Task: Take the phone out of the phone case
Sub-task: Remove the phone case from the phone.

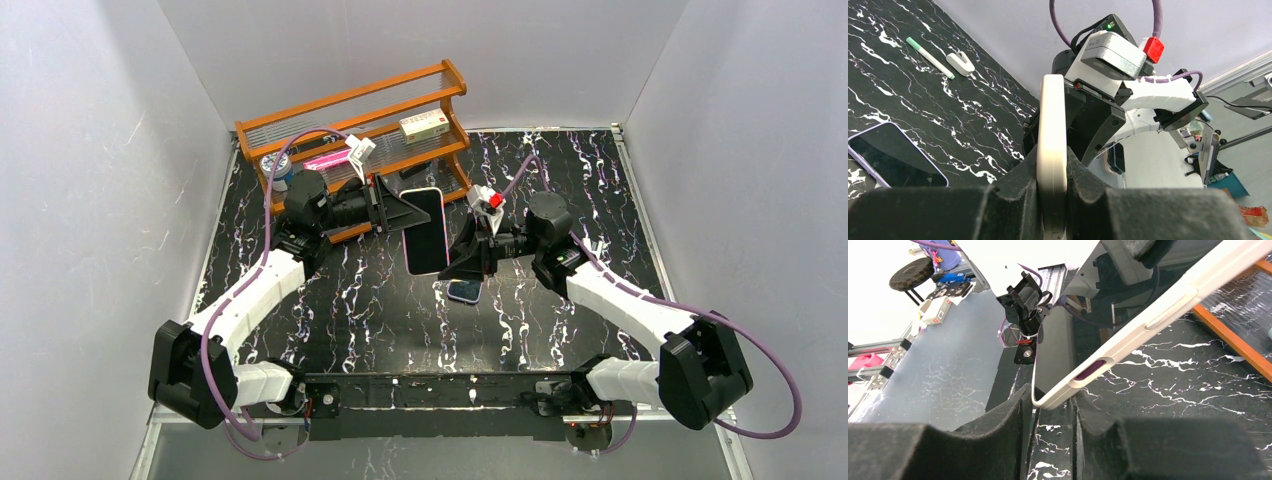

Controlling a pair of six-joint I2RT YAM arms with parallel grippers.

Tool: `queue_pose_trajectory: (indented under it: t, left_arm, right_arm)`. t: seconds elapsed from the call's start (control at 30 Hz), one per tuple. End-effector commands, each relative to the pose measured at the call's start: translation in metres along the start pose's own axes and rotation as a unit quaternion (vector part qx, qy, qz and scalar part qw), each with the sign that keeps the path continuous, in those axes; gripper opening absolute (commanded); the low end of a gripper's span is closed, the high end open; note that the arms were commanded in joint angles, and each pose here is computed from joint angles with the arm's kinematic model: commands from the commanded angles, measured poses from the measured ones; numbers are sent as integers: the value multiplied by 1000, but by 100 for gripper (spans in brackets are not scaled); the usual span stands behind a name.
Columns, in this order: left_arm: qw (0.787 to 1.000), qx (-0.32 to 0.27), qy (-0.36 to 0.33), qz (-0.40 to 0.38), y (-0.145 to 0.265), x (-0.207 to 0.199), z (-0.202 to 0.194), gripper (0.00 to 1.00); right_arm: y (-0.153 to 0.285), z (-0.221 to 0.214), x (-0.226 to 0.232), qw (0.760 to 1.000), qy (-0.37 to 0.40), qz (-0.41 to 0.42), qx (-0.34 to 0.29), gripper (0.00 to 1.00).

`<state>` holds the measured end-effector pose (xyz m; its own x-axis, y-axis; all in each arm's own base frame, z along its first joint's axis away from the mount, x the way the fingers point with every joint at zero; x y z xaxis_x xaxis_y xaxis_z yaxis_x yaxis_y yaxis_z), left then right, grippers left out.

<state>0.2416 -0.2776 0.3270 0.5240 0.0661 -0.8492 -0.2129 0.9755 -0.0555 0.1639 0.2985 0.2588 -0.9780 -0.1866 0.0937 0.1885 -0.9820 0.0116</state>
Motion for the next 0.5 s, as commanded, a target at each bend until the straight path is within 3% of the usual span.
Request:
queue_pose_trajectory:
  t: [0.0,0.13,0.37,0.47]
  left_arm:
    - [999,-8,-38,-27,5,-24,1,0]
    - [999,-9,-30,-25,6,-24,0,0]
    - [1000,-10,6,-27,6,-30,-4,0]
    - [999,-7,32,-26,5,-30,-9,0]
  right_arm:
    - [0,25,4,999,41,6,-18,35]
    - [-1,25,5,999,41,13,-19,26]
    - [-3,19,-1,997,70,23,-13,1]
    - [-5,16,-7,994,102,26,-5,1]
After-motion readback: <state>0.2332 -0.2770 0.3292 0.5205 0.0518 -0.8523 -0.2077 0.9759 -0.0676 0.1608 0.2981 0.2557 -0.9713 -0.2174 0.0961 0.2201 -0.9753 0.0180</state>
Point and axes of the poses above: each gripper's point midway between its finger pads, its own y axis back along the fingers, its own x axis along the line the jaws close on, z = x × y, the point moved 1 cm from there along y, back along the fingers, and after that the axes turned 11 degrees about y, right-handed, at the moved point
